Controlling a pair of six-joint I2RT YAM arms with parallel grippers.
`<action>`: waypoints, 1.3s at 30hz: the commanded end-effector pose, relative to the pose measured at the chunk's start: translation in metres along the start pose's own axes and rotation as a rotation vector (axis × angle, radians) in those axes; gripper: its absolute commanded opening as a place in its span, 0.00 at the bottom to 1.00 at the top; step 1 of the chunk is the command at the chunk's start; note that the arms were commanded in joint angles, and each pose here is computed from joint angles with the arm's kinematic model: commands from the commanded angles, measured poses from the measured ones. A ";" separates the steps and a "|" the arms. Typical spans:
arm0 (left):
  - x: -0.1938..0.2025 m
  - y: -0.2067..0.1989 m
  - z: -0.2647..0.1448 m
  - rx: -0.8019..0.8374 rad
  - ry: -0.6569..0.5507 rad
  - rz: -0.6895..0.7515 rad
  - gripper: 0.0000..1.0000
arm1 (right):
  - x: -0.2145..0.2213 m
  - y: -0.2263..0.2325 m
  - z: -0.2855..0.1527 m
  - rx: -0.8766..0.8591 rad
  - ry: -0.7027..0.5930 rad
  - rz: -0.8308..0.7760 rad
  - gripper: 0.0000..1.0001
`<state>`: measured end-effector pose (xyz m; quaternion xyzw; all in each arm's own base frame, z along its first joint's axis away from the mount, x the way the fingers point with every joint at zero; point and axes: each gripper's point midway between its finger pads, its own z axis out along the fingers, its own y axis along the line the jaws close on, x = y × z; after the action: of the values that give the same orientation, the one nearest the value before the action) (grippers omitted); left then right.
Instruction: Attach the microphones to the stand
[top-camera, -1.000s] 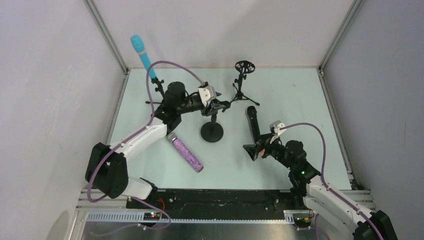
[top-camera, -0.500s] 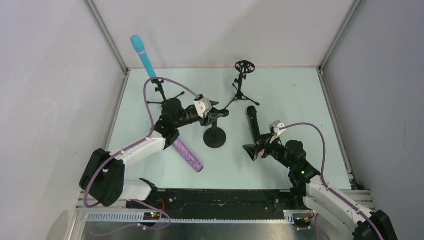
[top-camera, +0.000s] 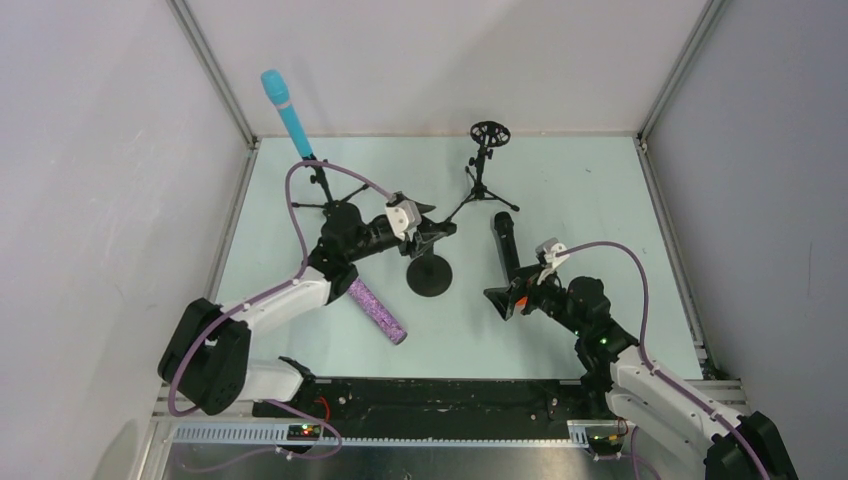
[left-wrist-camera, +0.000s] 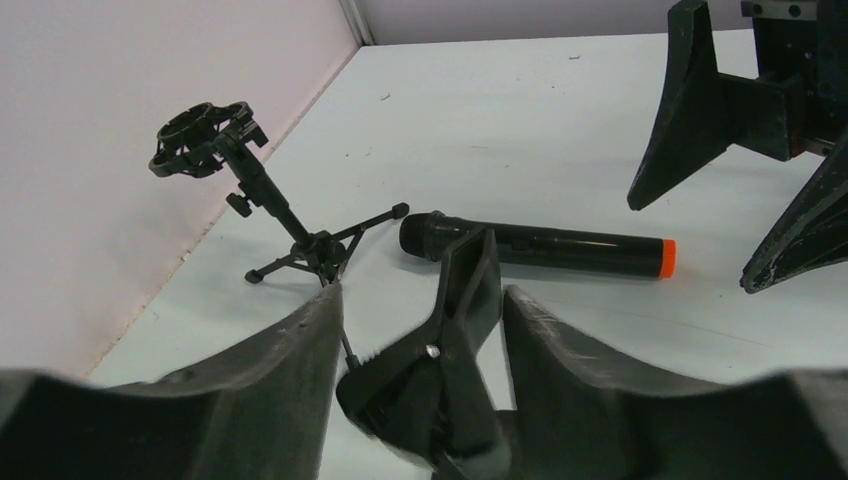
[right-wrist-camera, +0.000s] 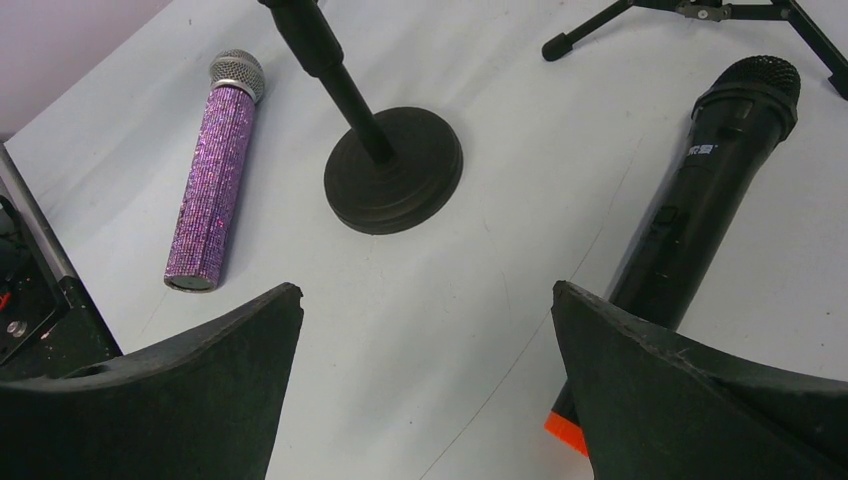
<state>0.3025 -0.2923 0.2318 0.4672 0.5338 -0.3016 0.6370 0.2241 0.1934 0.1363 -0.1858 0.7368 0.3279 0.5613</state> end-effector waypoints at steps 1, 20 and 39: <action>-0.023 0.001 0.004 0.015 -0.050 -0.017 0.73 | -0.035 0.009 0.004 -0.038 -0.091 -0.043 0.99; -0.150 0.019 -0.005 0.011 -0.290 0.007 1.00 | -0.038 0.006 0.000 -0.007 -0.092 -0.020 0.99; -0.084 0.035 -0.094 -0.479 -0.231 -0.136 1.00 | -0.017 0.009 -0.003 -0.013 -0.007 0.045 0.99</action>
<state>0.2707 -0.2341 0.3345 0.3184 0.5106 -0.2852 0.7460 0.2213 0.1922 0.1369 -0.1758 0.7440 0.3321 0.5526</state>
